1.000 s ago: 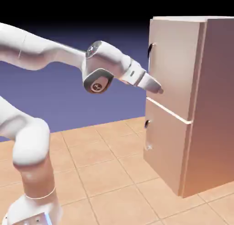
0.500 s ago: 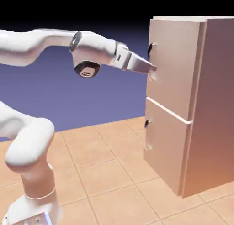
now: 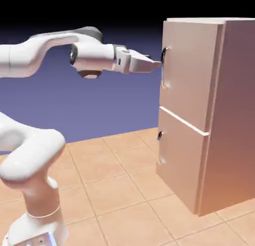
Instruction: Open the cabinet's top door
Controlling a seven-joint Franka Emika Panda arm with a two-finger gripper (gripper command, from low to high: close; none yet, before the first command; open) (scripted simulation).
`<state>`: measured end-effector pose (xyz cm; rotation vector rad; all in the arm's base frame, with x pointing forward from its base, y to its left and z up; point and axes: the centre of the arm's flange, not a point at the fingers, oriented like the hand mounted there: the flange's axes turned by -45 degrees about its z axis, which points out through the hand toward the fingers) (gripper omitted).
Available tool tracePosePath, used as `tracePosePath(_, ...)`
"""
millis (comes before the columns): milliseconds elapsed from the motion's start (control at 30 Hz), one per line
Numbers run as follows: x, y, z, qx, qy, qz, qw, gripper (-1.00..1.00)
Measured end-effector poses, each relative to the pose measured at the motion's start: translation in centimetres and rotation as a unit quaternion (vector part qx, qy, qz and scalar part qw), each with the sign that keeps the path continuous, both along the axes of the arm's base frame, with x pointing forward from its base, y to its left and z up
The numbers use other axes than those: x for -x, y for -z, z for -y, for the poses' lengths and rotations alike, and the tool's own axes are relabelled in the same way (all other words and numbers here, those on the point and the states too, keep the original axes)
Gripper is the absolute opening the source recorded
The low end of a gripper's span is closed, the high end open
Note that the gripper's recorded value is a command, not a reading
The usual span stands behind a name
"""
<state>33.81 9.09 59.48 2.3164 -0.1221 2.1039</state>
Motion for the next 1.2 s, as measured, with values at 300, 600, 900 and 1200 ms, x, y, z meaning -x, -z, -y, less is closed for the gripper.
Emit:
tracePosePath(300,-2.0,3.8,-3.9,0.021,0.000,0.040,0.999,1.00)
tracePosePath(600,-7.6,5.0,-4.3,0.026,0.000,0.047,0.999,-1.00)
tracePosePath(900,-2.3,5.0,-0.9,0.020,-0.110,0.050,0.992,-1.00)
tracePosePath(1200,3.1,5.0,4.8,0.013,-0.244,0.052,0.968,-1.00)
